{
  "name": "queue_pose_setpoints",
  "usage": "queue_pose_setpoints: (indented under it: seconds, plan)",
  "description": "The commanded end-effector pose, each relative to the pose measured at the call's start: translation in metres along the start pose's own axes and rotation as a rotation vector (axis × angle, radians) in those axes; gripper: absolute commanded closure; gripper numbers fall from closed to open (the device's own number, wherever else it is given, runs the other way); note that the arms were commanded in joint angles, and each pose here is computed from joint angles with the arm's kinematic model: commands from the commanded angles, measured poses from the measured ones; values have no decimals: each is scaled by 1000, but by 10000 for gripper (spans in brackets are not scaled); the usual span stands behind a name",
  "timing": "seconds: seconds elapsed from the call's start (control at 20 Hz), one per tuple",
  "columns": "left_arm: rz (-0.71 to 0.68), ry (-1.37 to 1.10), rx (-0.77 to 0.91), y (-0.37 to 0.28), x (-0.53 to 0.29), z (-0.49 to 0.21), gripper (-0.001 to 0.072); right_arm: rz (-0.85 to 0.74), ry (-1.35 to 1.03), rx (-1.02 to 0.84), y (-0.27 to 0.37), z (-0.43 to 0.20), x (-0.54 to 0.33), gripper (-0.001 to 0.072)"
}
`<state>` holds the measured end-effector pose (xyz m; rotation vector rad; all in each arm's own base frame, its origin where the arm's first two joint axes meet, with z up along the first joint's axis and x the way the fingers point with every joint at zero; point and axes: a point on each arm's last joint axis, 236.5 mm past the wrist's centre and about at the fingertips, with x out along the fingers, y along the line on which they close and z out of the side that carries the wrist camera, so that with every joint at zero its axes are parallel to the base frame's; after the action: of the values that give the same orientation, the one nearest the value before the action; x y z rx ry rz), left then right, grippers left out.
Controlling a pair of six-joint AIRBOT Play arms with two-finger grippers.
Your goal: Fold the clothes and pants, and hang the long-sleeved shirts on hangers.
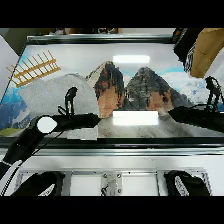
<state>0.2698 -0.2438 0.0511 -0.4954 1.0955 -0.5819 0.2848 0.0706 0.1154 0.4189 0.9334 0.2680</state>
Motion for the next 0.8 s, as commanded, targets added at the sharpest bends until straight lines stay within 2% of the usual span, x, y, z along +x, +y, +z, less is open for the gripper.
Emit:
queue_pose_setpoints:
  seconds: [0.0,0.5,0.55,0.6,0.65,0.75]
  plan:
    - [0,0,0,0,0,0,698,0,1,0,0,0,0,683]
    - [0,-37,4,0,0,9,698,0,1,0,0,0,0,684]
    - [2,-64,53,1,-1,16,534,0,1,1,0,0,0,684]
    - [20,-95,162,5,-6,28,6,1,1,0,0,0,0,684]
    - [74,-127,225,17,-15,45,22,0,1,0,0,0,0,684]
    - [304,-143,283,77,-49,87,23,0,2,1,0,0,0,683]
